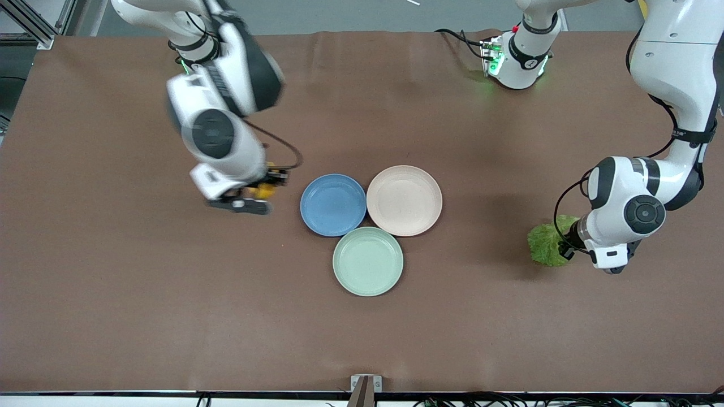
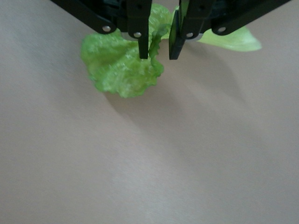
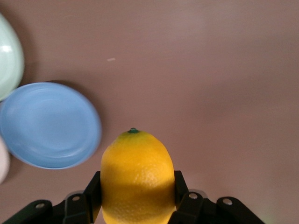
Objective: Pick lemon and lettuce from plates
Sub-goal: 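Lift the lemon with the right gripper while the left gripper carries lettuce away, then lower the lettuce onto the table and open the left gripper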
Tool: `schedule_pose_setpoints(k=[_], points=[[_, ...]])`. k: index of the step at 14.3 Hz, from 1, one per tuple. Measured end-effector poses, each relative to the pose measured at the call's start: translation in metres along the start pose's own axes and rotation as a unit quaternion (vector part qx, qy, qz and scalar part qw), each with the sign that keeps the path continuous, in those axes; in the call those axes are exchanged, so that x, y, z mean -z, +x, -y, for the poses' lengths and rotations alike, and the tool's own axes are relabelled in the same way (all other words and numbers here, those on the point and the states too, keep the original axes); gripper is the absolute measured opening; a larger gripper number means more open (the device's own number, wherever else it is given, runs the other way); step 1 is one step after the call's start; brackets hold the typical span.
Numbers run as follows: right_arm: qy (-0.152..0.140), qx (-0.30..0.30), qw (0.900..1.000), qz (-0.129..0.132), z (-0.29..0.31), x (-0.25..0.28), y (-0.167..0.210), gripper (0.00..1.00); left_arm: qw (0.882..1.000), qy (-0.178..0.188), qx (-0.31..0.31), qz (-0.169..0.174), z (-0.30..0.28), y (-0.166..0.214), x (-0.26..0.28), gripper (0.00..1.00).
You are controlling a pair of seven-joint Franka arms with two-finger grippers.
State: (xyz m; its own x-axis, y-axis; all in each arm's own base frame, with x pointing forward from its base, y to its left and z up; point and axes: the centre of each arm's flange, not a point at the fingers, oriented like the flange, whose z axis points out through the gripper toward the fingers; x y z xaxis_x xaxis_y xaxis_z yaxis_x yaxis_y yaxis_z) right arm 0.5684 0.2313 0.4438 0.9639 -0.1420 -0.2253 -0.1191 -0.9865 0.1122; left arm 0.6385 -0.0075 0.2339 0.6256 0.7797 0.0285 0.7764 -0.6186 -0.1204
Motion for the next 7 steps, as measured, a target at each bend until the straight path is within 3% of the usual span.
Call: schedule_pose_setpoints(k=[3, 7], points=[[0.019, 0.028, 0.999, 0.010, -0.132, -0.028, 0.049, 0.63, 1.000, -0.010, -0.006, -0.006, -0.012, -0.006, 0.011, 0.49], [0.035, 0.062, 0.997, -0.038, -0.225, -0.106, 0.090, 0.63, 0.999, -0.036, -0.020, -0.031, -0.022, -0.014, 0.087, 0.88]])
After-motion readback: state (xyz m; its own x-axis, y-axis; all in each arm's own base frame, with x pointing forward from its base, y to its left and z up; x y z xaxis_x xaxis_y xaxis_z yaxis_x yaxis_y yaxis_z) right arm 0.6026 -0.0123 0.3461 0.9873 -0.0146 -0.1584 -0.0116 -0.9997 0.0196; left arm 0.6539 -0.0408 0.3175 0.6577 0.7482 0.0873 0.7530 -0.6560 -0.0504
